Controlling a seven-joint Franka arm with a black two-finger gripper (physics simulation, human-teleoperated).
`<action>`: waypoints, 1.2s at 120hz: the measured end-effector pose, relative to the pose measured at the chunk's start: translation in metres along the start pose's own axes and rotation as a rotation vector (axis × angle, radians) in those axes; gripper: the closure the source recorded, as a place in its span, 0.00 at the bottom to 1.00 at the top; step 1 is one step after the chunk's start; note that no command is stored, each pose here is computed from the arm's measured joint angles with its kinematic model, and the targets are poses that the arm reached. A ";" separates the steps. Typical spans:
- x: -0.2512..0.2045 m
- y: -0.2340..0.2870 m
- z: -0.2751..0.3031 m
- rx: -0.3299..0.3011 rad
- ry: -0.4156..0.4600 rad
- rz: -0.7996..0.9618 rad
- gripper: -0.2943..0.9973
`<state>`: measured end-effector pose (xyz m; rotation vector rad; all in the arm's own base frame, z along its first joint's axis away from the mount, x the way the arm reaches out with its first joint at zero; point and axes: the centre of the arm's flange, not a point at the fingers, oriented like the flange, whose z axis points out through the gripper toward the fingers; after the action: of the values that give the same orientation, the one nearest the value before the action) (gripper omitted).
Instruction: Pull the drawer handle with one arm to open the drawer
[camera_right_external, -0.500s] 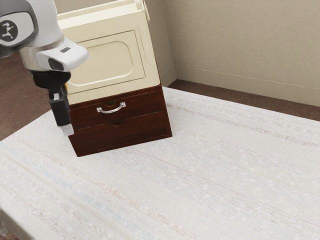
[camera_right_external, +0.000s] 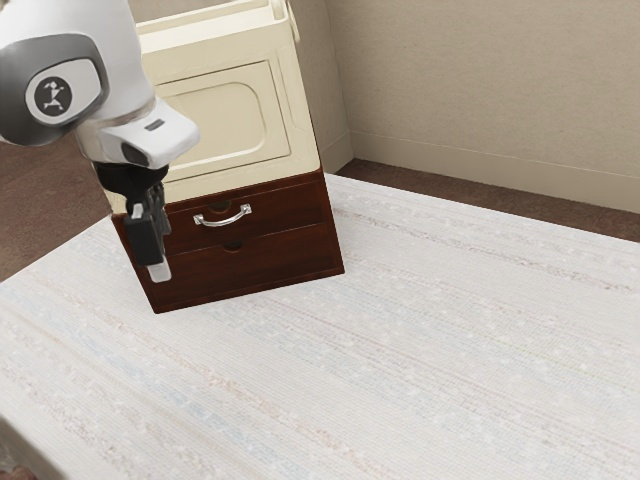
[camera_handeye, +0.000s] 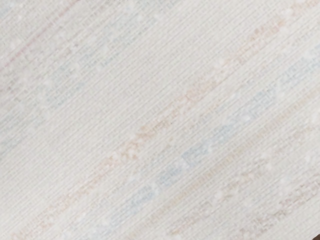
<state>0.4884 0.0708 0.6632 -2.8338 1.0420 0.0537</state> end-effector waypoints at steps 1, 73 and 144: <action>0.001 -0.001 0.001 0.004 0.002 0.001 0.23; 0.021 -0.086 0.051 0.214 0.075 0.036 0.56; 0.041 -0.129 0.088 0.273 0.083 0.127 0.57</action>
<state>0.6040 0.1529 0.5857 -2.5422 1.1480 -0.1819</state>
